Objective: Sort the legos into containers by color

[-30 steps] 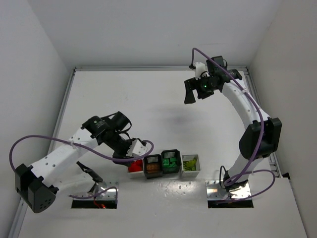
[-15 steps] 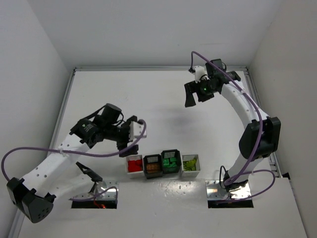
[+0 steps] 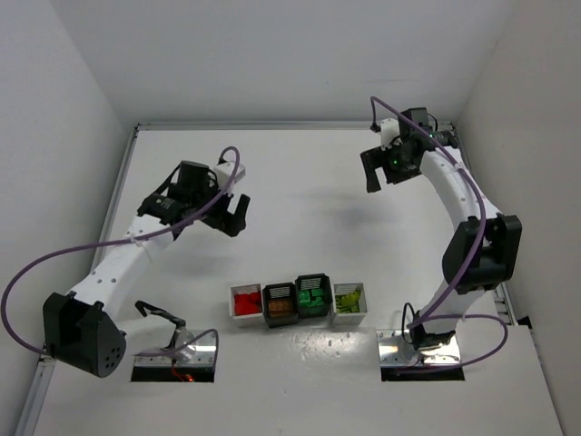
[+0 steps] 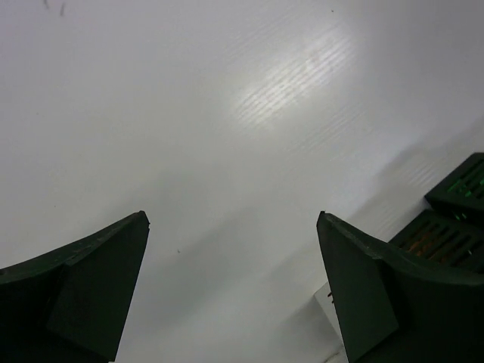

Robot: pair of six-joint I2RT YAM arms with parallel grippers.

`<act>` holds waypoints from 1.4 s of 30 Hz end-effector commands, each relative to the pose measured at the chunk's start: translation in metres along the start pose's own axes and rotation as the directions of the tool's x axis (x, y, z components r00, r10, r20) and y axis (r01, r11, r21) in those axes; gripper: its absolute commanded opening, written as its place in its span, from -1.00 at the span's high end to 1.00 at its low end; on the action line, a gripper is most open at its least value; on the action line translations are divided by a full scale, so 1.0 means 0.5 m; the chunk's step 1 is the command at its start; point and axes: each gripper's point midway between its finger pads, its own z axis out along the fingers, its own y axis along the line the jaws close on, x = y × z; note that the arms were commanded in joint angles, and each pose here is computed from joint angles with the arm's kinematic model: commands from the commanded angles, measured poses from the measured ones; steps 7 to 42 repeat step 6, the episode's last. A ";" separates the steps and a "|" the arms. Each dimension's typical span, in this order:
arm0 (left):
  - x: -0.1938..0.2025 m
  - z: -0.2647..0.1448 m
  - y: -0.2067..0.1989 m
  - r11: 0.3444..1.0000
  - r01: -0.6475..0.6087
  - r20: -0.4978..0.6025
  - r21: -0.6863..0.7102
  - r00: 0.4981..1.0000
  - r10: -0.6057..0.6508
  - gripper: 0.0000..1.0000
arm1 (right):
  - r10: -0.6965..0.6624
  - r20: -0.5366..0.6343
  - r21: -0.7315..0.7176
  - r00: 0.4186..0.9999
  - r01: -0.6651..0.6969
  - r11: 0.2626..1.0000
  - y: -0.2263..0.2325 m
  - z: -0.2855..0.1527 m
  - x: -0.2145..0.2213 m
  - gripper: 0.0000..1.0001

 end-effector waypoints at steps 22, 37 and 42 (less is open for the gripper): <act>-0.044 0.017 0.083 0.976 0.196 0.060 -0.099 0.980 -0.191 -0.99 | 0.021 0.008 0.027 1.000 -0.021 0.999 -0.033 0.005 0.022 -0.98; -0.044 0.017 0.083 0.976 0.196 0.060 -0.099 0.980 -0.191 -0.99 | 0.021 0.008 0.027 1.000 -0.021 0.999 -0.033 0.005 0.022 -0.98; -0.044 0.017 0.083 0.976 0.196 0.060 -0.099 0.980 -0.191 -0.99 | 0.021 0.008 0.027 1.000 -0.021 0.999 -0.033 0.005 0.022 -0.98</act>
